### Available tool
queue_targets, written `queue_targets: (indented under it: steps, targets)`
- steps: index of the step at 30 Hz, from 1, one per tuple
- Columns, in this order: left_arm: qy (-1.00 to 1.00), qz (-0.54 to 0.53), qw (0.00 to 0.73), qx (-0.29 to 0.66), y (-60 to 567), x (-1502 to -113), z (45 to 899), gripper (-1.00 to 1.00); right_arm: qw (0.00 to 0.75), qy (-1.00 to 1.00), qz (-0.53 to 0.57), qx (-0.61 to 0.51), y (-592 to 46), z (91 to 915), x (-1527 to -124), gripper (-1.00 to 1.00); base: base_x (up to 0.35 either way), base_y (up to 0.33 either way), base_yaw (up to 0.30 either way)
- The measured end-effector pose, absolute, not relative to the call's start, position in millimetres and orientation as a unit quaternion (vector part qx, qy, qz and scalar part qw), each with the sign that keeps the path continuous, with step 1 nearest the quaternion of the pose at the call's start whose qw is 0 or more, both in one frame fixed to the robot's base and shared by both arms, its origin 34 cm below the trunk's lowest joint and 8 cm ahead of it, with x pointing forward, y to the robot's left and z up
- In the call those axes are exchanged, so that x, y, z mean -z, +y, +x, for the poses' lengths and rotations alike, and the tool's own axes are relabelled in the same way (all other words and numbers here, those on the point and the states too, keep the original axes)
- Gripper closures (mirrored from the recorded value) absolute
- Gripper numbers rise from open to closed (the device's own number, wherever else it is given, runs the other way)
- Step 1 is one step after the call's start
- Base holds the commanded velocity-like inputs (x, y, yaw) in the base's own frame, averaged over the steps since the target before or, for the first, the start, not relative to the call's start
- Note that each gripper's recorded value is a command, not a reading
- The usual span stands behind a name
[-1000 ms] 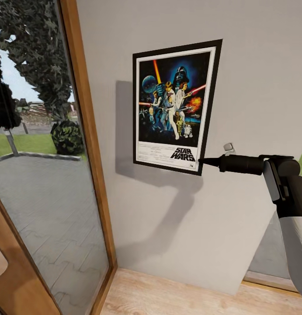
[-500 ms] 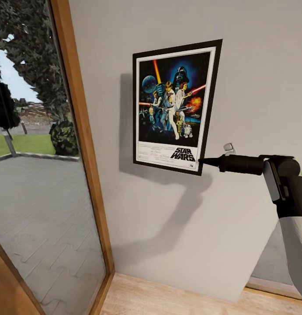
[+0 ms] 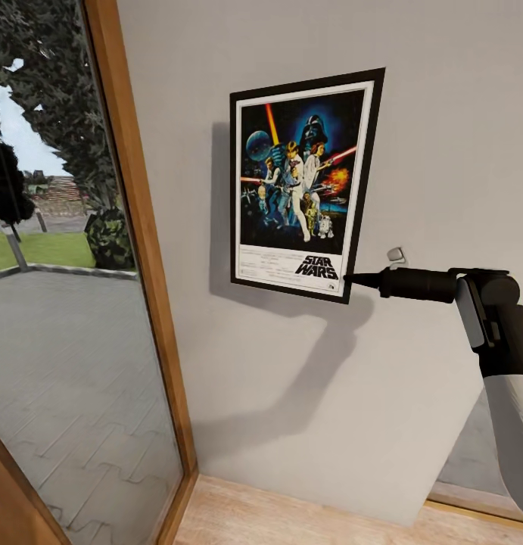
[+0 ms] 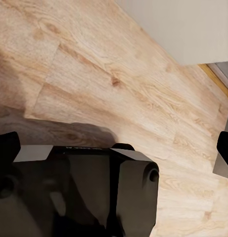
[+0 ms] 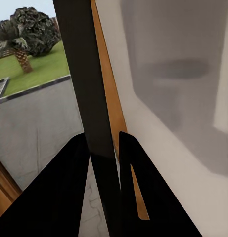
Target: Pick up the poster from the kitchen countertop and hang it on one of the wall nails in the kitchen.
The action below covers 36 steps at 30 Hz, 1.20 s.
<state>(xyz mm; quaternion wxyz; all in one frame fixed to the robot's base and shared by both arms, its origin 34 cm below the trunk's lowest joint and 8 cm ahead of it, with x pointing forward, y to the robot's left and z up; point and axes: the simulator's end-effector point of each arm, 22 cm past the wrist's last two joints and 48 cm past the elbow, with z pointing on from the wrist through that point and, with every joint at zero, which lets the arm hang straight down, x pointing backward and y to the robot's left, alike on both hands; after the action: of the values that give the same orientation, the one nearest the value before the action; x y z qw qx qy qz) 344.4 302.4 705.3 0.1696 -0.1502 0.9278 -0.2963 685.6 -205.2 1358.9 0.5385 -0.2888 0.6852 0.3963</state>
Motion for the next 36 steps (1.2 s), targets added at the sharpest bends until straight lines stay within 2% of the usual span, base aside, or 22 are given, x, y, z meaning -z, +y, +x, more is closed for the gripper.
queue_targets:
  steps: [36]
  targets:
    - [0.928,-0.151,0.170,0.296,302.5,-705.3,344.6,-1.00,0.538,0.686,-0.289,-0.396,-205.3,685.8,-1358.6,1.00,0.053,0.000,0.000]
